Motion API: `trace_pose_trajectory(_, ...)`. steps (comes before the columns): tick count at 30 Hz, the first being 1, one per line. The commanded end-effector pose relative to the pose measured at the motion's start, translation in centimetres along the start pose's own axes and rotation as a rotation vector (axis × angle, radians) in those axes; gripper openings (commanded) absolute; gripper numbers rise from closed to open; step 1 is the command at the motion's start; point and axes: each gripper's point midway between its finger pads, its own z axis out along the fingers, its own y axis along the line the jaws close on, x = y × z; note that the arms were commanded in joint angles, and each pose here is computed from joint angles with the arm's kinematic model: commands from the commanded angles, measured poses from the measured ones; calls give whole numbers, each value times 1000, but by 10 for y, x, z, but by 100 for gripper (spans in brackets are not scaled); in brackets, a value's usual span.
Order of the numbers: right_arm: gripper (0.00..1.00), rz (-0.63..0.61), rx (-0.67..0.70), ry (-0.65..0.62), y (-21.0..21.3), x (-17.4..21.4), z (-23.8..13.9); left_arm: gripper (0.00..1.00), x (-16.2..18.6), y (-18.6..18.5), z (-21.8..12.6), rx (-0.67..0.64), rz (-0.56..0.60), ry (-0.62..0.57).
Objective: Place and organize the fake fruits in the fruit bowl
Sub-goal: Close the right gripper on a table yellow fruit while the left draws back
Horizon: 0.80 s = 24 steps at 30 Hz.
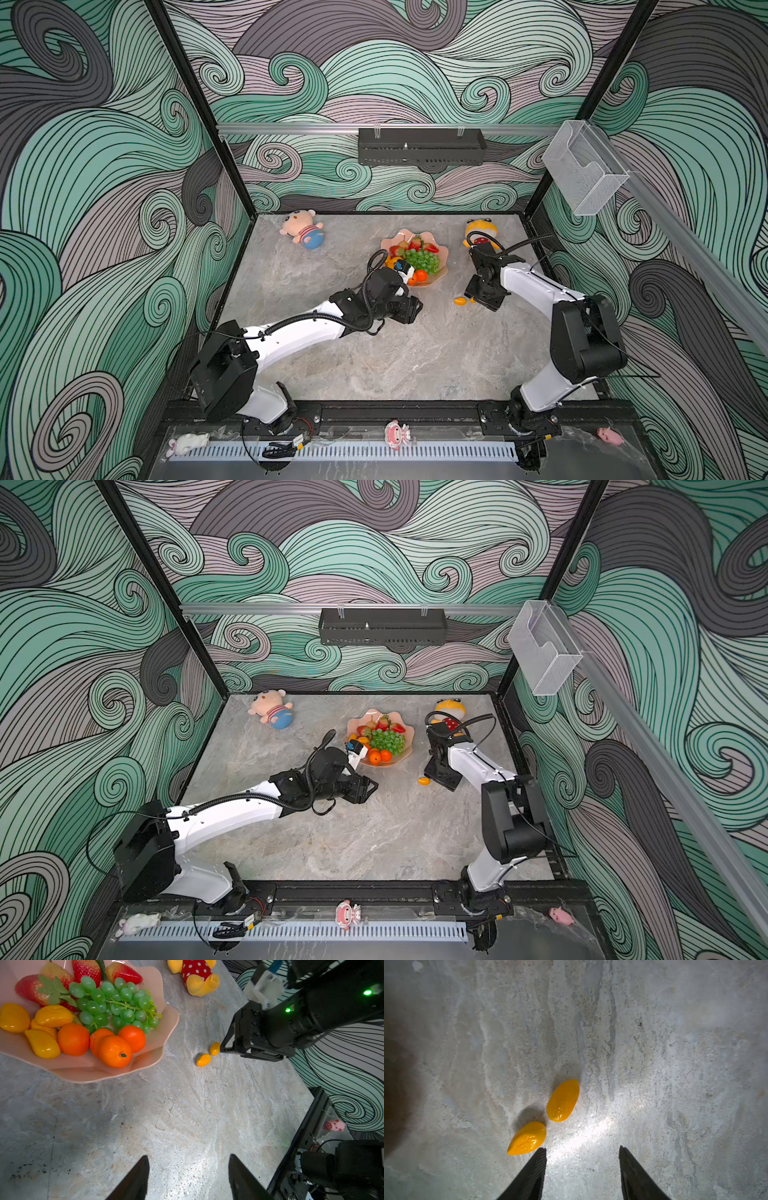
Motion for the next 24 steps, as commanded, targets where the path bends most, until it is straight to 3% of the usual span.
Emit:
trace_pose_trajectory(1, 56, 23, -43, 14, 12, -9, 3, 64, -6, -13, 2, 46, 42, -19)
trace_pose_trajectory(15, 45, 34, -15, 62, 15, -20, 27, 63, -3, -12, 5, 38, 54, 3)
trace_pose_trajectory(24, 42, 33, -2, 85, 13, -19, 36, 62, -4, -13, 6, 36, 55, 4)
